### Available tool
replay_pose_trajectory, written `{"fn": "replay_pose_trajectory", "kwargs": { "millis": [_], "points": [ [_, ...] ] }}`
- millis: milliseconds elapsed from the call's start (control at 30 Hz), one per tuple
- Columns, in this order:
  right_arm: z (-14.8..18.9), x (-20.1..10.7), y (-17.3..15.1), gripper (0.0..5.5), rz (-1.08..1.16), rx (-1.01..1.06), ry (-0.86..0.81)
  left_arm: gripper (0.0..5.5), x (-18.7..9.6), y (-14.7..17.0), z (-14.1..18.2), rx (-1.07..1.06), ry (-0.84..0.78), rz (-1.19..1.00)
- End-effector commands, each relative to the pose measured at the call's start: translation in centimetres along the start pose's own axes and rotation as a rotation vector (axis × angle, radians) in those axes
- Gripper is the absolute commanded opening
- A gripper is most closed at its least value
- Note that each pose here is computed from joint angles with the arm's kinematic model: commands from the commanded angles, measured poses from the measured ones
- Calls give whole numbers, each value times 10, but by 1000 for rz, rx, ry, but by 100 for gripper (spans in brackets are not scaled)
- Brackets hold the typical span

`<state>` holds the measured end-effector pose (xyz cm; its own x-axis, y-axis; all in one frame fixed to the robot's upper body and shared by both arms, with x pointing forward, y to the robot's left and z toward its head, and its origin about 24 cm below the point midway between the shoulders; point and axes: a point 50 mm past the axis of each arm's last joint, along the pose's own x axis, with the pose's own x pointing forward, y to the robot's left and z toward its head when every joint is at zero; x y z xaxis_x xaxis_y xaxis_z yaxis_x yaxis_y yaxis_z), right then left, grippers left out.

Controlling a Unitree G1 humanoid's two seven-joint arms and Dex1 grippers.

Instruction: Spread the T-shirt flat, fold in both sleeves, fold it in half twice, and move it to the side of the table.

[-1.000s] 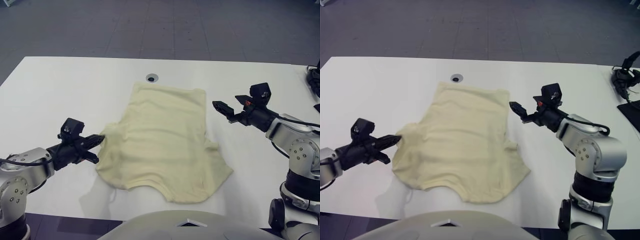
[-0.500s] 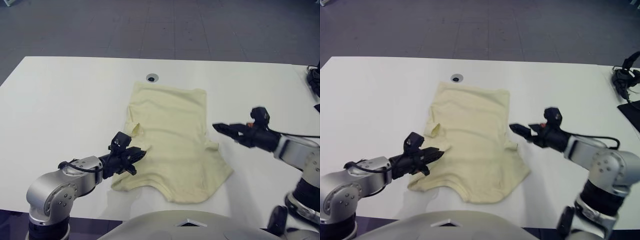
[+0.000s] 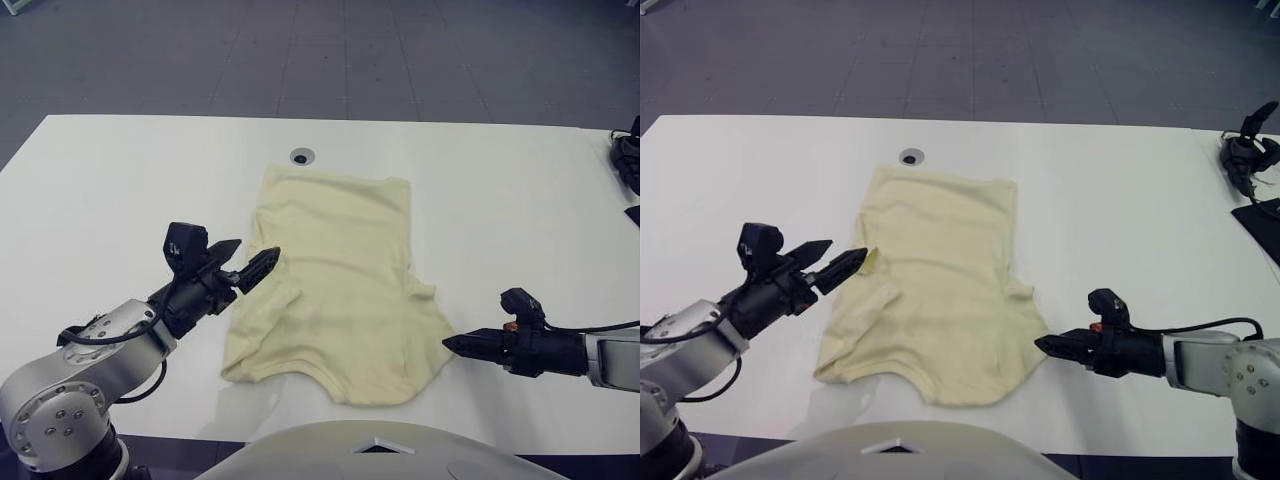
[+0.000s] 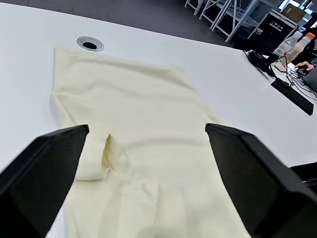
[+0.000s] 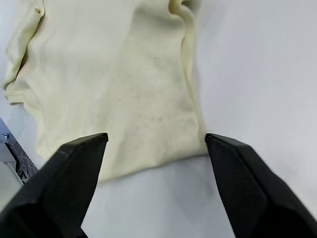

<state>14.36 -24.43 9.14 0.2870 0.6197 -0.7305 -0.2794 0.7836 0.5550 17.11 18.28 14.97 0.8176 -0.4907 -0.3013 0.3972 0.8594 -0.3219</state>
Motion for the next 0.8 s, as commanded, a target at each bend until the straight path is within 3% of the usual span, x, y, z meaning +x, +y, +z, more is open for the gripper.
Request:
{"fn": "replay_pose_trajectory", "kwargs": {
  "millis": [33,100,533,667,800],
  "points": [
    [-4,5,-3,285,-35,16,35,519,-1,5,10,8,-11,21],
    [-2,6,-5,250,-46,15,26,540,-1,5,13,10,-10,21],
    [17,-1,-15,14,-109,-18,10,540,-6,7,15,-19,-9,68],
    [40,-12,-32,2,-199,-30,-49,540,-8,7,13,-31,-15,90],
    [54,-18,-28,2,-180,-73,-46,540,-9,7,10,-41,-15,108]
  ]
}}
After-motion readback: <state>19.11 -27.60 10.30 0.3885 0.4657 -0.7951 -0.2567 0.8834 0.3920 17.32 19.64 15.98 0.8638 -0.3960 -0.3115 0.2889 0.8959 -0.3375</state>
